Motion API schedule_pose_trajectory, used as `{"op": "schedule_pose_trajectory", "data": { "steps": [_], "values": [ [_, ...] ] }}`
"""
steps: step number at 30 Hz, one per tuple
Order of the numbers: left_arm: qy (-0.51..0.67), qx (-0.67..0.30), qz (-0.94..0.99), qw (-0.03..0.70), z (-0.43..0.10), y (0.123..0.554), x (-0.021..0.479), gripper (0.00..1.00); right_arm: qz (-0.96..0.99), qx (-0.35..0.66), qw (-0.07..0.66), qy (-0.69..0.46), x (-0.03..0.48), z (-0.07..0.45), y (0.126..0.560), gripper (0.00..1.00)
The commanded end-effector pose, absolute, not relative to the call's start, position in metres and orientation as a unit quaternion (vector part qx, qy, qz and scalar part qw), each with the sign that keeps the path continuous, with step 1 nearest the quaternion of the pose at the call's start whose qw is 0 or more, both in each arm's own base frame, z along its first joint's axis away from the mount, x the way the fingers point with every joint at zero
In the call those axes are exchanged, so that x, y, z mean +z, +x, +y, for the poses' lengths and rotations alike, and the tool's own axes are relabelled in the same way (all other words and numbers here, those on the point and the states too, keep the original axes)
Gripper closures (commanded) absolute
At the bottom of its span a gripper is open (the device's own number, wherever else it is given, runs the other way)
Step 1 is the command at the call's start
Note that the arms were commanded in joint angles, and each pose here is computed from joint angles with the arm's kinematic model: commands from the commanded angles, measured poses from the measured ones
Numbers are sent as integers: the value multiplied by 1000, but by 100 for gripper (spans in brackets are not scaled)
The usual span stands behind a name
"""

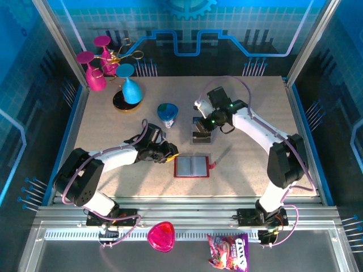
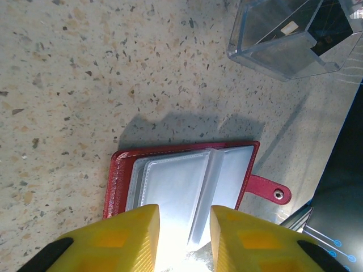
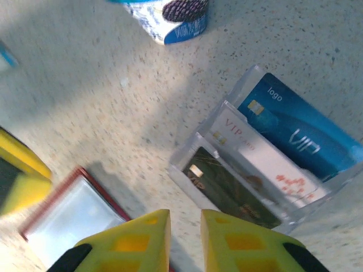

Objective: Take the credit cards out of the card holder

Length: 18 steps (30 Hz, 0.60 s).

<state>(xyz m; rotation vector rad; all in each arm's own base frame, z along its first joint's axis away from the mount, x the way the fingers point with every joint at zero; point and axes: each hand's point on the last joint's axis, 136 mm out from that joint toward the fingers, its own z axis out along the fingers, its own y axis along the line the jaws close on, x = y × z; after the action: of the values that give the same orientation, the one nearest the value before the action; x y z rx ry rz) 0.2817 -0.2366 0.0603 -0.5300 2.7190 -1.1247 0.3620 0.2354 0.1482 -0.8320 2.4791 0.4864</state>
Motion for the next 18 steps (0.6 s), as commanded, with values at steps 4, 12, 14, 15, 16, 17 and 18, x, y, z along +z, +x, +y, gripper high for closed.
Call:
{"op": "schedule_pose_trajectory", "data": {
  "steps": [4, 12, 14, 15, 16, 17, 18],
  "values": [
    [-170, -388, 904, 63, -240, 280, 55, 72, 919, 267, 249, -152, 163, 257, 347, 79],
    [-171, -386, 905, 51, -237, 269, 45, 78, 932, 339, 124, -28, 127, 276, 304, 86],
    [-173, -385, 905, 49, -236, 266, 42, 79, 929, 353, 105, -27, 115, 288, 293, 86],
    [-173, -384, 906, 48, -235, 264, 41, 79, 931, 351, 97, -30, 110, 292, 288, 86],
    [-173, -383, 906, 46, -235, 262, 40, 80, 932, 349, 90, -35, 105, 295, 283, 86],
    [-173, -382, 907, 46, -235, 260, 39, 80, 934, 346, 83, -41, 100, 299, 278, 86],
    [-173, -381, 907, 45, -234, 259, 38, 80, 935, 344, 79, -43, 96, 301, 276, 85]
  ]
}}
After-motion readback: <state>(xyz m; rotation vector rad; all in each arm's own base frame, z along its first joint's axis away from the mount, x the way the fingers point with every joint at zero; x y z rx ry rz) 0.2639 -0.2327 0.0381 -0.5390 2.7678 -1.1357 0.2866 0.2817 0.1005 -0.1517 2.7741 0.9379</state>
